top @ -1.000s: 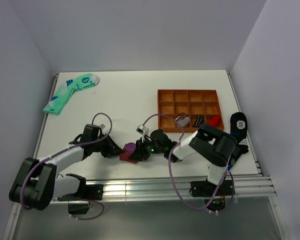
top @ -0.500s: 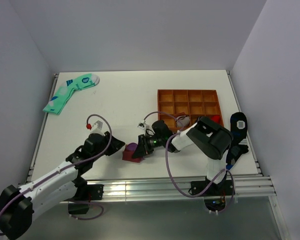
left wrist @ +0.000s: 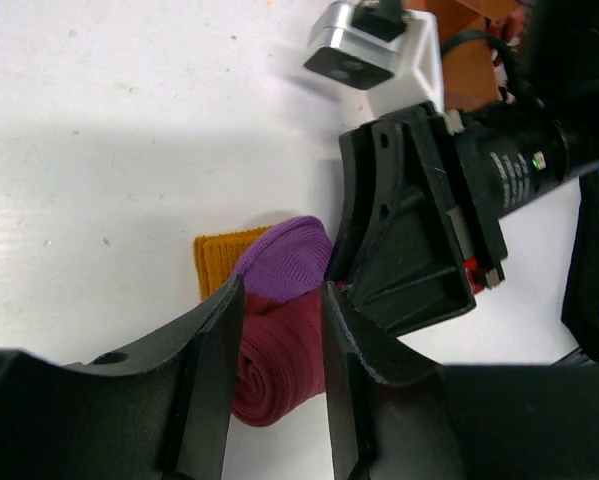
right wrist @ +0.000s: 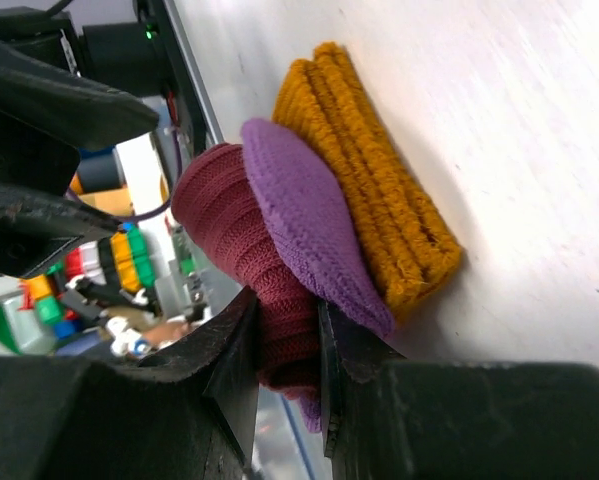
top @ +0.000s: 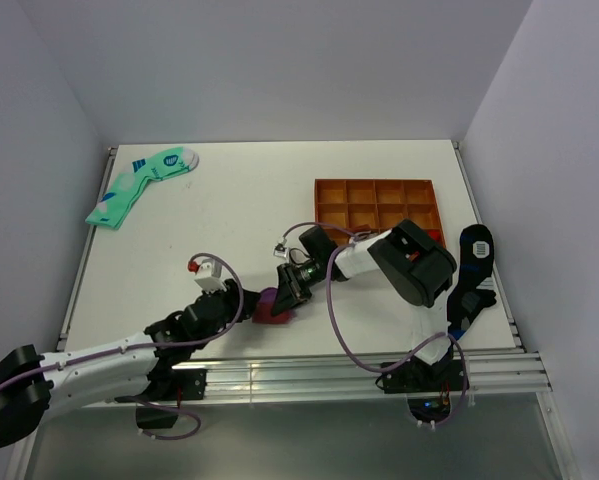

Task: Roll the socks
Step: Roll the sock at the center of the board.

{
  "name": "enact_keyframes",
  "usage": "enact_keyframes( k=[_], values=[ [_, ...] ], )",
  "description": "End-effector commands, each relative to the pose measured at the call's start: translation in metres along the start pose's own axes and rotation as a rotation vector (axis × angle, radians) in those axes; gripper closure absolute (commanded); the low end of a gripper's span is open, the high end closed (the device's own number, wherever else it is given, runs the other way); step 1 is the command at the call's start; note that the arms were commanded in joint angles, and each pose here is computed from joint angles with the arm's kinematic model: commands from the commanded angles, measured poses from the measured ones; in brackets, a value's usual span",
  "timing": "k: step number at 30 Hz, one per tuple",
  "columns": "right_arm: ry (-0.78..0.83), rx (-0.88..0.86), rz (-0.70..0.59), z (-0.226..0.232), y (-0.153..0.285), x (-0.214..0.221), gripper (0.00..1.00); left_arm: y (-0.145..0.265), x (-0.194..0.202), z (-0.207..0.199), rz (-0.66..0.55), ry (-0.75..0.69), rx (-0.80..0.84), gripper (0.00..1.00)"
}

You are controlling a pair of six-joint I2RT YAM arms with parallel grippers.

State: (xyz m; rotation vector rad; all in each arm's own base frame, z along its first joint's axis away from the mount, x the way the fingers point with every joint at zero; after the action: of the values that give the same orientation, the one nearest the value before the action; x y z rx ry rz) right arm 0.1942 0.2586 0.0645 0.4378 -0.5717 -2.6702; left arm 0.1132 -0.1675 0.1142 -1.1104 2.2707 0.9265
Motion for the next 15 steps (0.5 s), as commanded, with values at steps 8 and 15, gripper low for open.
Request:
enact_keyframes(
  k=[8,15],
  values=[
    [-0.256,0.345,0.236,-0.045,0.013,0.045,1.00,0.002,0.005,-0.010,-0.093,-0.084,0.186,0.56],
    [-0.269,0.363,0.261,-0.049,0.014,0.042,1.00,0.007,0.012,-0.017,-0.031,-0.144,0.328,0.50]
  ],
)
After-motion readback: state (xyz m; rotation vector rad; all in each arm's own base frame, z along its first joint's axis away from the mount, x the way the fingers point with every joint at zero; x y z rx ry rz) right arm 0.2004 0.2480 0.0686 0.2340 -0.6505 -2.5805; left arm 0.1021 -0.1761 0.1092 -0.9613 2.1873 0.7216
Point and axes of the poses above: each gripper's point midway between its finger pads, its own y axis back along the fingers, its own z axis along the line the jaws close on, x = y × z, the point moved 10 cm from there along y, back along the fingers, and after that the axes turned 6 degrees about y, right-handed, at the moved point
